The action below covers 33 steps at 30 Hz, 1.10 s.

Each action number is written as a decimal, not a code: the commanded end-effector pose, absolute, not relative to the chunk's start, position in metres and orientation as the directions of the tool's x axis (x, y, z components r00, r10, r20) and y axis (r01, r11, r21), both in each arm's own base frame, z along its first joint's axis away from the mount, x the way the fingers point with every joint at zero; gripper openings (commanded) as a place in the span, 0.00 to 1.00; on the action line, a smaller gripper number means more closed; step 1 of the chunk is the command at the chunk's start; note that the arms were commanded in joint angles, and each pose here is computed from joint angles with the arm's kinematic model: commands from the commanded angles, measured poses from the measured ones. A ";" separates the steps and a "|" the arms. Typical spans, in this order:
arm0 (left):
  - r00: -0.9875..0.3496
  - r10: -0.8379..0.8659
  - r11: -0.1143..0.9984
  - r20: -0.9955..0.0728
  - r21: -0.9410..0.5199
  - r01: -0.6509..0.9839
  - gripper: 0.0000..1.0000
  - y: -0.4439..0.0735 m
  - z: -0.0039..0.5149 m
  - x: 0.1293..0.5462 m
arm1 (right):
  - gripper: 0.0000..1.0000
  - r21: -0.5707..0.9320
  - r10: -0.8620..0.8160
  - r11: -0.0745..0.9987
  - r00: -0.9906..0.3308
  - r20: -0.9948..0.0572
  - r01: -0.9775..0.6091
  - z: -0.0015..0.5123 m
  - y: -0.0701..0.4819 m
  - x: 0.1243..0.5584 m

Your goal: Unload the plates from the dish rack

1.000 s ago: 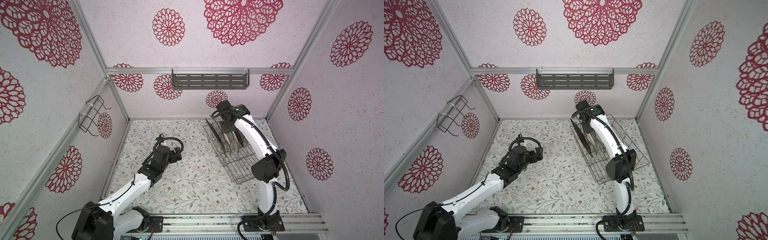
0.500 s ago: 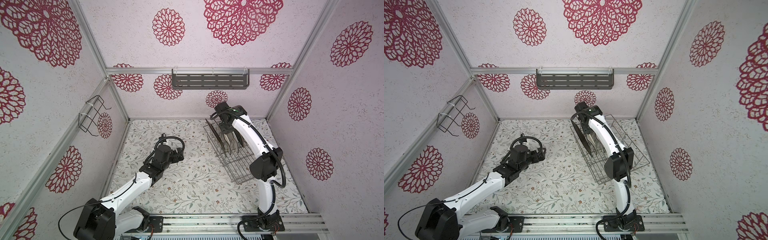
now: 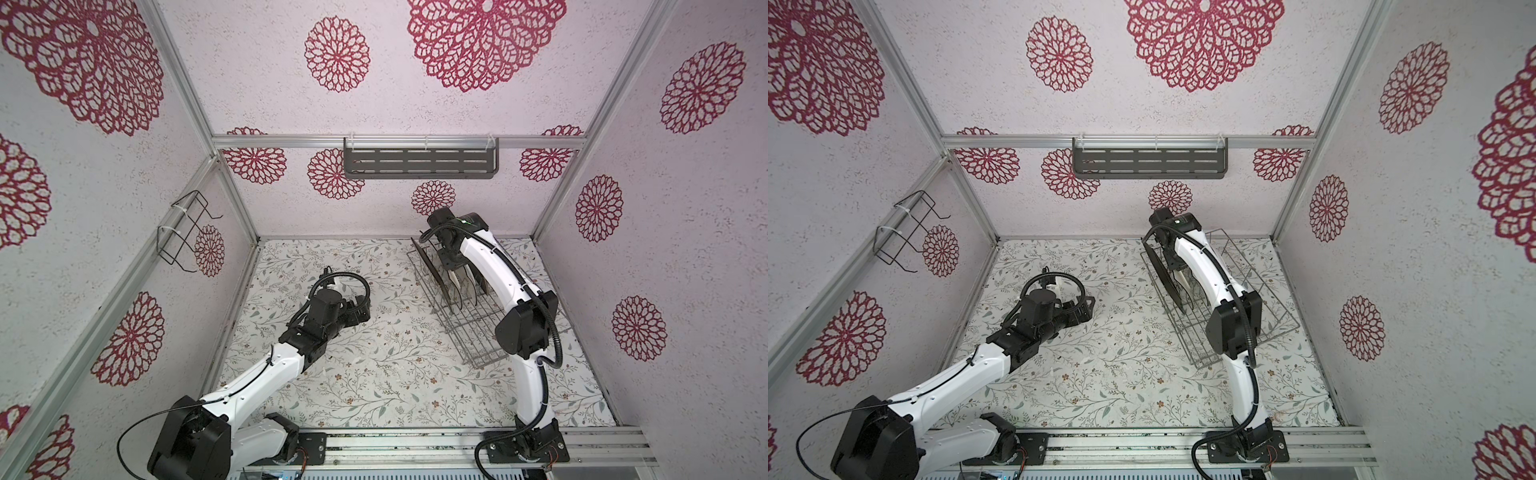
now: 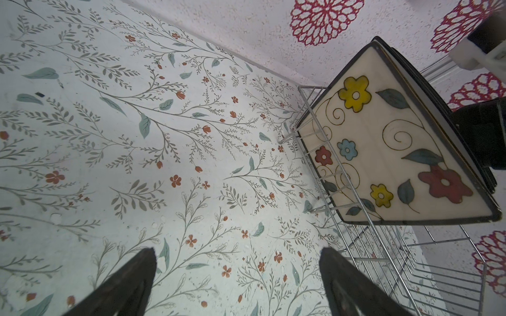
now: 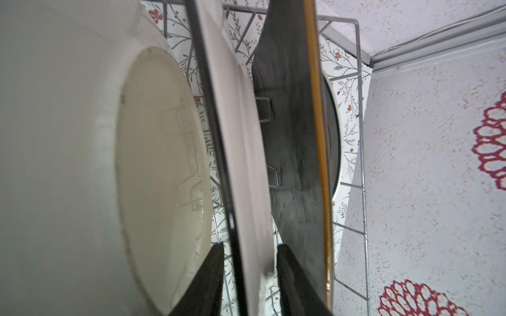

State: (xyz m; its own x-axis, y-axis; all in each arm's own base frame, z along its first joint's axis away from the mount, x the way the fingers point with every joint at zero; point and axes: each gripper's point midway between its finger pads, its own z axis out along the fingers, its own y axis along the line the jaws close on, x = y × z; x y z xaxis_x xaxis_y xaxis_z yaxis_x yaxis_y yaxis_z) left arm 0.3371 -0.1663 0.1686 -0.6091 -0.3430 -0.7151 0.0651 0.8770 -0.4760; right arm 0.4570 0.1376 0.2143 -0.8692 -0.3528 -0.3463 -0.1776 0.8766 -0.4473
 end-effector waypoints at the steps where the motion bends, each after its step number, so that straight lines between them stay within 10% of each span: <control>1: -0.620 -0.327 0.876 -0.713 -0.475 0.085 0.97 -0.173 0.168 0.336 | 0.34 -0.484 -0.355 0.861 -0.866 -0.353 -0.155 0.225 0.127 0.460; 33: -0.649 -0.335 0.889 -0.683 -0.458 0.023 0.97 -0.171 0.152 0.342 | 0.14 -0.536 -0.392 0.826 -0.860 -0.327 -0.173 0.223 0.123 0.465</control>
State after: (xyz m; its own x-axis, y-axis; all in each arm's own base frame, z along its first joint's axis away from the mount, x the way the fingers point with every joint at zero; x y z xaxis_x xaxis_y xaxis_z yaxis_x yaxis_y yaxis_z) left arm 0.3370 -0.1664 0.1456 -0.6567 -0.3272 -0.6795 0.0241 0.8914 -0.4526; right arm 0.4625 0.1303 0.2100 -0.8636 -0.3995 -0.3076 -0.2063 0.8367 -0.5073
